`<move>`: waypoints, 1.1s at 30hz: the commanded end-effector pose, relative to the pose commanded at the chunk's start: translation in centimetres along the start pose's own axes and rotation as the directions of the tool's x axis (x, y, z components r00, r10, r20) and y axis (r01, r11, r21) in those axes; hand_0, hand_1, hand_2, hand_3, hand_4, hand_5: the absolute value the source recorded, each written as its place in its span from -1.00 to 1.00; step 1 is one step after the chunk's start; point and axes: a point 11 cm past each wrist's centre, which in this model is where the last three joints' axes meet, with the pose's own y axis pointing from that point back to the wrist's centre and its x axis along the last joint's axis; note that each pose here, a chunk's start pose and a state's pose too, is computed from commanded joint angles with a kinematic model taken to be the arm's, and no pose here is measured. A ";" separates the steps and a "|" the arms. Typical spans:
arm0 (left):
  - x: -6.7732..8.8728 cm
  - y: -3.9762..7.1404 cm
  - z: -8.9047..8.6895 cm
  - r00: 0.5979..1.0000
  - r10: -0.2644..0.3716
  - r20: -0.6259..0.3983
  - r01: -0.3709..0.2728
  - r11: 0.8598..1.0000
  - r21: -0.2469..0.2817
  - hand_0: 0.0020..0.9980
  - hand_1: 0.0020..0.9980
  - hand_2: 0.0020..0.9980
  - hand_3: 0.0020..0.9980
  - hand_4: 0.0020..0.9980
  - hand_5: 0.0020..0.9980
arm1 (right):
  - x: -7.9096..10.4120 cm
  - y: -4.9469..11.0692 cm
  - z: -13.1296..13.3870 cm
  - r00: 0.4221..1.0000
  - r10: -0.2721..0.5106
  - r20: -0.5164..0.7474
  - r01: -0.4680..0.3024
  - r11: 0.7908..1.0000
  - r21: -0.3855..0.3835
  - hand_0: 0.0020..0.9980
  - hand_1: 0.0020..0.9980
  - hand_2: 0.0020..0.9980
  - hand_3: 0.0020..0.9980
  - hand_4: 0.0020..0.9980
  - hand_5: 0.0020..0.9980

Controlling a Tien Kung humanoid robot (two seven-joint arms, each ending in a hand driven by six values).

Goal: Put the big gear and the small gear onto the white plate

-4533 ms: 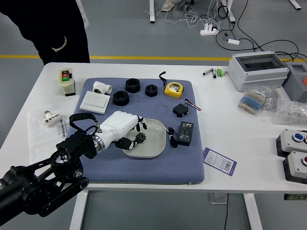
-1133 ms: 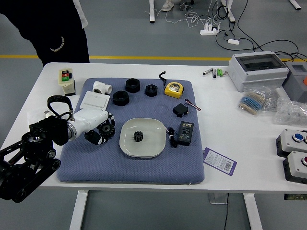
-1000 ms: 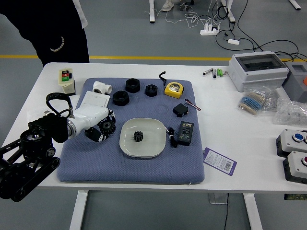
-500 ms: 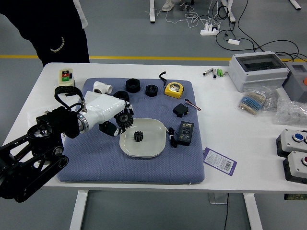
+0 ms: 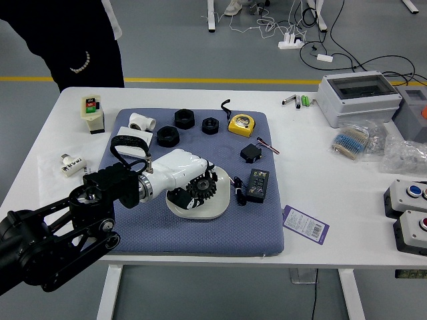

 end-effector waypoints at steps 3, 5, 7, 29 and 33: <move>-0.3 -0.3 0.1 1.000 -0.007 0.005 0.007 1.000 -0.001 -0.21 -0.08 -0.01 0.12 -0.61 -1.00 | 0.0 0.0 -0.1 1.000 0.000 0.001 0.000 1.000 0.002 0.22 0.24 0.44 0.07 0.48 0.41; -0.4 -0.4 0.2 1.000 -0.012 0.006 0.012 1.000 -0.001 -0.21 -0.08 -0.01 0.12 -0.61 -1.00 | 0.0 0.0 -0.2 1.000 -0.001 0.001 0.001 1.000 0.004 0.22 0.24 0.44 0.07 0.48 0.41; -0.5 -0.5 0.3 1.000 -0.014 0.004 0.015 1.000 -0.005 -0.20 -0.07 0.01 0.13 -0.52 -1.00 | 0.0 0.0 -0.3 1.000 -0.001 0.003 0.000 1.000 0.004 0.22 0.24 0.44 0.07 0.48 0.41; -1.2 -1.1 -0.8 0.999 -0.046 -0.021 0.046 0.999 0.017 0.03 0.26 0.40 0.50 1.00 -0.47 | 0.0 -0.1 -0.6 1.000 -0.001 0.004 0.001 1.000 0.010 0.22 0.24 0.44 0.07 0.48 0.41; -1.0 -1.2 -0.9 0.999 -0.041 -0.024 0.041 0.999 0.017 0.06 0.30 0.48 0.55 1.00 -0.42 | -0.1 -0.1 -0.7 1.000 -0.001 0.005 0.001 1.000 0.011 0.22 0.24 0.44 0.07 0.48 0.41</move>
